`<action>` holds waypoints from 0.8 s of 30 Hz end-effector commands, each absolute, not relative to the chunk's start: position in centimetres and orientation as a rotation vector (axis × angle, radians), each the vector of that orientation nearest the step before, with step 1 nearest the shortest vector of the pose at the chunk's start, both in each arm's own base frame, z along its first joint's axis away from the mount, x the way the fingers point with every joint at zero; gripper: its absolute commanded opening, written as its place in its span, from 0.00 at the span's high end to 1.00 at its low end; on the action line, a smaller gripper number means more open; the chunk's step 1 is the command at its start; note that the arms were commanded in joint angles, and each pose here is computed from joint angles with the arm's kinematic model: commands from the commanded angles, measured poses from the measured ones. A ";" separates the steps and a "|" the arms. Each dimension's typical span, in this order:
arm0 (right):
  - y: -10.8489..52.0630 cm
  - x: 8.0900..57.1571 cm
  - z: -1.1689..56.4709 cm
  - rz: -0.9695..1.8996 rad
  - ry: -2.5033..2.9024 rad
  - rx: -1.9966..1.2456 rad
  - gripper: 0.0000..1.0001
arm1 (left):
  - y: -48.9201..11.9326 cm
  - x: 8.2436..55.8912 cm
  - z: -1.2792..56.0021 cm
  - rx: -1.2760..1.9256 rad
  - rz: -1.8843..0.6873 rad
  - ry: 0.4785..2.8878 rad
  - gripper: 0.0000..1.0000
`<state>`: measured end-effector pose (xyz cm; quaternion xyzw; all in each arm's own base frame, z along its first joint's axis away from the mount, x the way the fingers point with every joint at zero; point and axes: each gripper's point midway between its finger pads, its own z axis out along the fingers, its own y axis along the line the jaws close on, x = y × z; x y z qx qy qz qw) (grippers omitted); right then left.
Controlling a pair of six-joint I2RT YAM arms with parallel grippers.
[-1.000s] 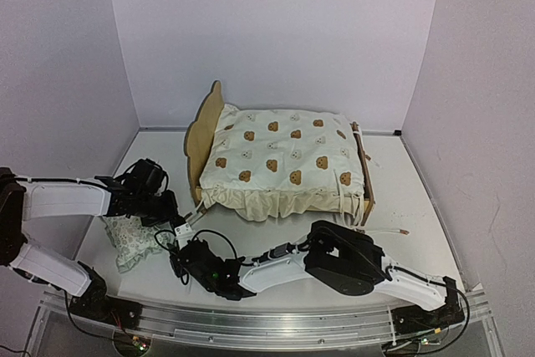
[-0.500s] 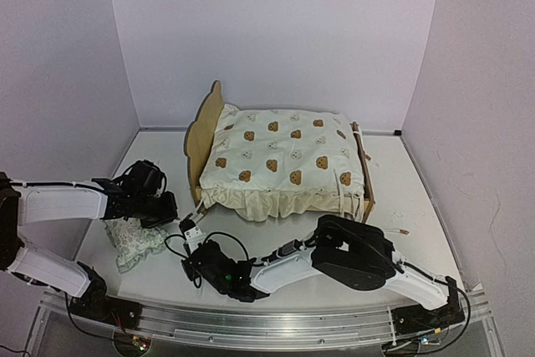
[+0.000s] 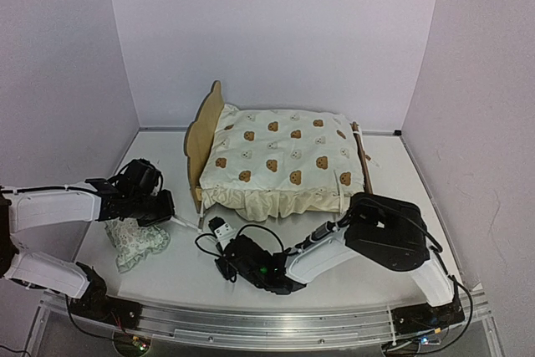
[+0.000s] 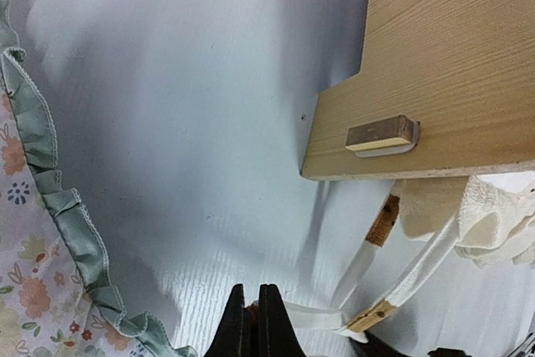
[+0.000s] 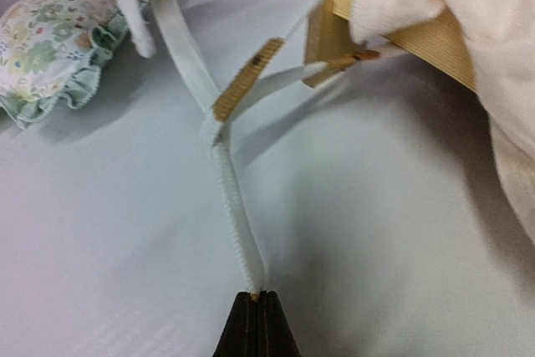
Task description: Set up the pet bed
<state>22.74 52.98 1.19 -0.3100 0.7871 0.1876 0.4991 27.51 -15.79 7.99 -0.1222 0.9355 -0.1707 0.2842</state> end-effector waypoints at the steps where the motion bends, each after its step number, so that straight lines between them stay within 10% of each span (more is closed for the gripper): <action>1: 49.1 25.1 3.5 0.397 1.916 -0.696 1.00 | -15.4 29.6 10.1 -0.308 -0.377 2.434 1.00; 24: 38.9 29.6 6.4 0.301 1.954 -0.564 1.00 | -7.9 39.0 11.0 -0.447 -0.088 2.392 1.00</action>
